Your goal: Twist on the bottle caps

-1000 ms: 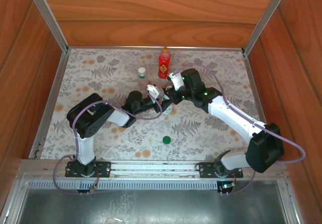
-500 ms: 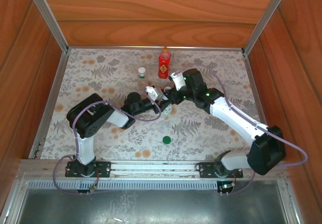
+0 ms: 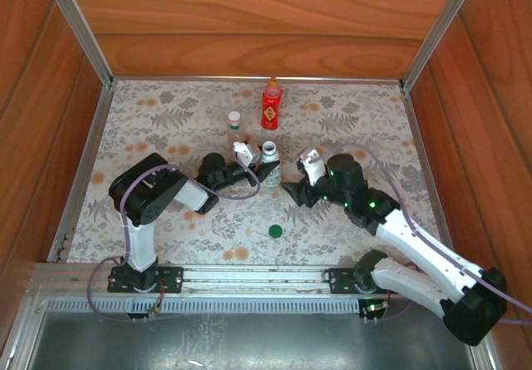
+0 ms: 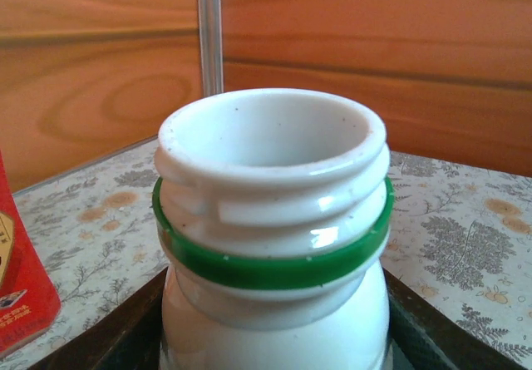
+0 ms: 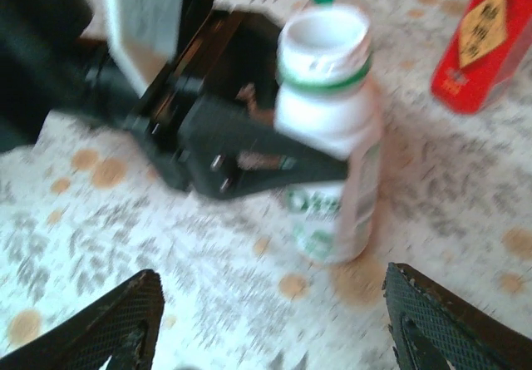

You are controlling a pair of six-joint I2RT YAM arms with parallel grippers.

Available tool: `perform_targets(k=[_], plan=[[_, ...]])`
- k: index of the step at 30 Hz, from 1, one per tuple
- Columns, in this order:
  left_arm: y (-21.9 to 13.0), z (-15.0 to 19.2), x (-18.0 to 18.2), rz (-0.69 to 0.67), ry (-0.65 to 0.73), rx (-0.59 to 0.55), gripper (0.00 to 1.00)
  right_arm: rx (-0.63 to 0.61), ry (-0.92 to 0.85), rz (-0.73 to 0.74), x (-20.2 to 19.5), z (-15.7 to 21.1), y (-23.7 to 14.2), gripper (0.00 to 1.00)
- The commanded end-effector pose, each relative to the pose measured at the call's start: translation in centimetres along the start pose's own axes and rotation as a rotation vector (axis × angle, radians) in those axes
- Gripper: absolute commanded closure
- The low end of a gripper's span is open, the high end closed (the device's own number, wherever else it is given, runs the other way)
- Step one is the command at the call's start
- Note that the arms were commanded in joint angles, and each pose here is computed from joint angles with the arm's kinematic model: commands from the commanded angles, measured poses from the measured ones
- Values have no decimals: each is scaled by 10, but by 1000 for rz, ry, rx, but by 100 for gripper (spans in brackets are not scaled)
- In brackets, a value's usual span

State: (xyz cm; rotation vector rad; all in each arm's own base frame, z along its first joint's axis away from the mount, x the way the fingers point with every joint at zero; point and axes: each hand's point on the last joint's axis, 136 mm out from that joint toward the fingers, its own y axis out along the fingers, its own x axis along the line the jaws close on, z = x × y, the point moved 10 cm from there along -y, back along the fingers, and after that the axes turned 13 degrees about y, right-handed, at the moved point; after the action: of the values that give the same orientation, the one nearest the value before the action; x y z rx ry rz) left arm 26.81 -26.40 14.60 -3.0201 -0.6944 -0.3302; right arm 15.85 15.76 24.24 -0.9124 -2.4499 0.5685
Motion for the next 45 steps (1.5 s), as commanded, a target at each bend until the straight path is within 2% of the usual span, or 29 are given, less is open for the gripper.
perform_targets(k=[1,9,14,24,34,45], plan=[[-6,-6,0,26,-6,-11,48,57,67,-8,5,25,-7,26],[-20,-14,-5,67,32,62,48,165,94,-16,19,71,-2,25],[-27,-16,-8,97,30,90,48,240,45,21,29,95,9,24],[-25,-1,-8,99,31,128,48,309,-65,68,39,135,36,23],[-27,2,-8,89,24,136,48,401,-84,131,36,157,60,33],[-28,2,-7,91,15,136,48,416,-55,145,32,171,75,42]])
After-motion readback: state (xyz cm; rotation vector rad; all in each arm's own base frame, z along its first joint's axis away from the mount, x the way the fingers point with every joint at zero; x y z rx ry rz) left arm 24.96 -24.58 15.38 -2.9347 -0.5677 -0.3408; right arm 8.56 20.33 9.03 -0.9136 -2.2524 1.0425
